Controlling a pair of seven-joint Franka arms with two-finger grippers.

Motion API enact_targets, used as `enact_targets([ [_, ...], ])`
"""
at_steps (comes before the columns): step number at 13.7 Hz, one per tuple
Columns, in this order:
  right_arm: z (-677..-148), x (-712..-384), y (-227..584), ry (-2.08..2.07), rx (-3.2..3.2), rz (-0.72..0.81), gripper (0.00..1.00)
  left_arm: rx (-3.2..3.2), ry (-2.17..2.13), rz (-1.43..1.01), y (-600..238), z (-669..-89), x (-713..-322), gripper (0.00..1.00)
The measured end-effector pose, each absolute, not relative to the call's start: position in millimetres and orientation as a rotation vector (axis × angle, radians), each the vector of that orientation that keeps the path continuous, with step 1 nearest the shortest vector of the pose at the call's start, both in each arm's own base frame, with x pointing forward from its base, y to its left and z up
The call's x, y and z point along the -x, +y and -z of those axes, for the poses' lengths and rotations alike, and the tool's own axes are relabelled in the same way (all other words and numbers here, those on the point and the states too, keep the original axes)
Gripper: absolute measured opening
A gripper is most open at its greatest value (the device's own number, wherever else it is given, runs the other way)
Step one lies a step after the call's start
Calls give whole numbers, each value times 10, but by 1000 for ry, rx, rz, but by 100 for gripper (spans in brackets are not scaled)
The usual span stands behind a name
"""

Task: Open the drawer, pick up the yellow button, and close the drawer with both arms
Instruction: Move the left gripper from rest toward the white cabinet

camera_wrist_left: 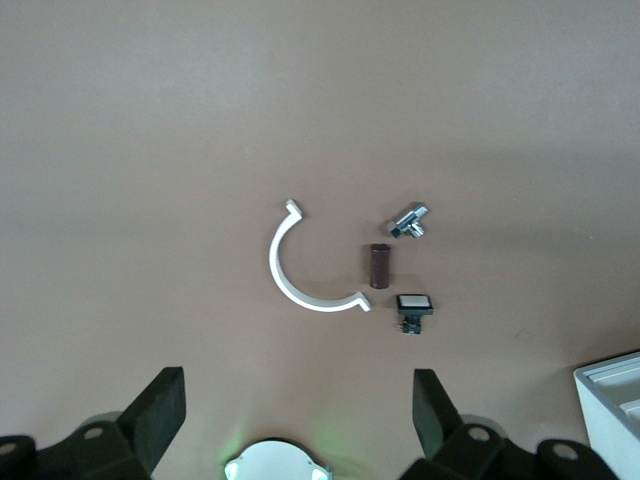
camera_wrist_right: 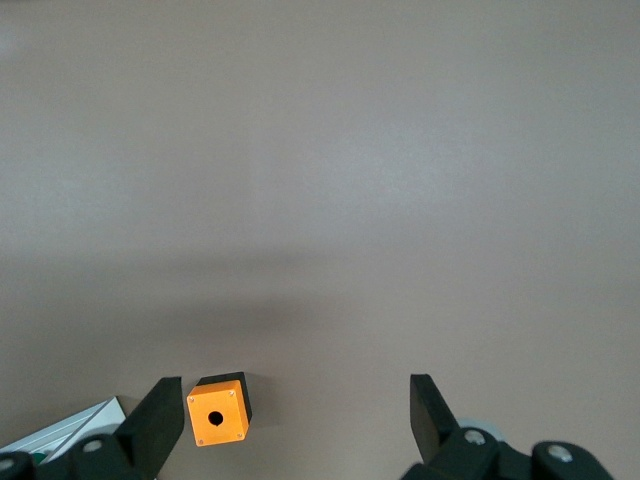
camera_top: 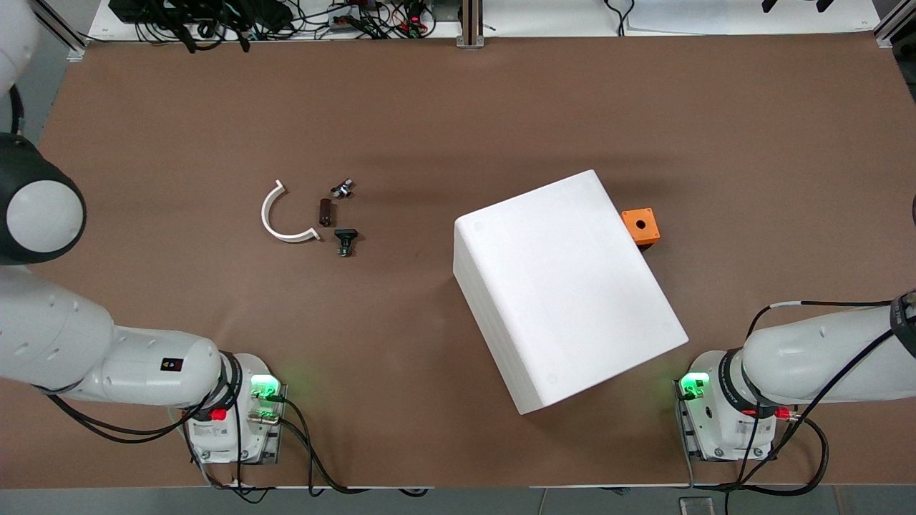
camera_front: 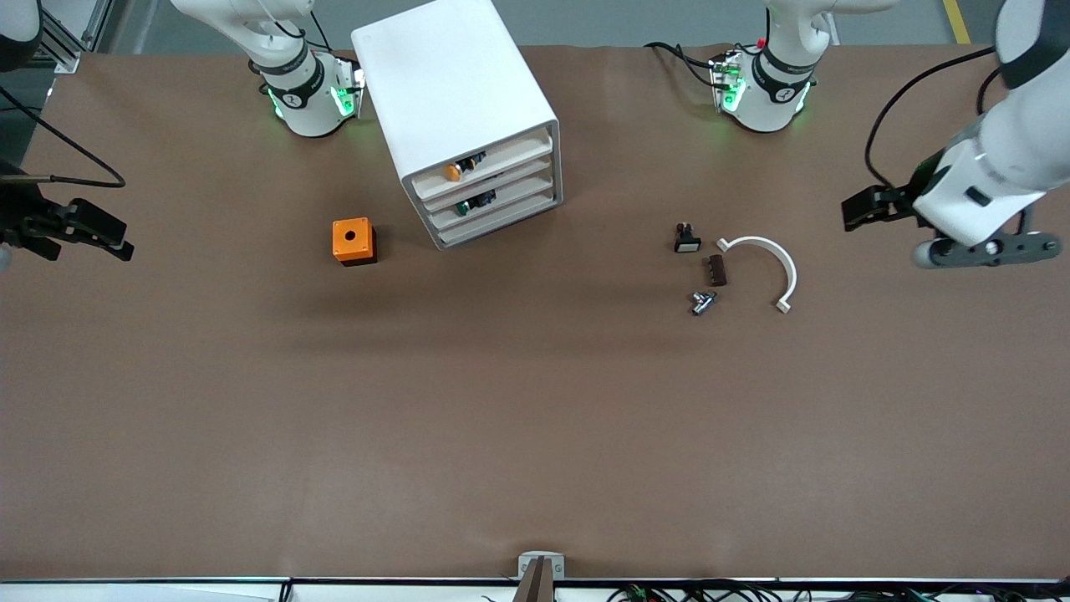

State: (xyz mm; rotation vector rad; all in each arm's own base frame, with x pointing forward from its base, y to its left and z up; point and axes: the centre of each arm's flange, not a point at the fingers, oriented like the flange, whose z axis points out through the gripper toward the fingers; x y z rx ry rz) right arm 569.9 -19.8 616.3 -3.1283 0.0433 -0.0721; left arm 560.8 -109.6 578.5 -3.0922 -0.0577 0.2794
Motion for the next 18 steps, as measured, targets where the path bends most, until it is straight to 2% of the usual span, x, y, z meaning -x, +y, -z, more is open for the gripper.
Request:
enact_targets([
  [6, -6161, -5699, -198, 43, 3128, 71, 100, 3135, -183, -493, -1716, -5073, -5896, 100],
  [10, -6160, -5699, -199, 44, 3128, 71, 100, 3134, -329, -545, -2340, -4440, -6095, 100],
  [18, -6163, -5703, -199, 44, 3128, 77, 100, 2956, -928, -777, -2787, -3896, -6062, 100],
])
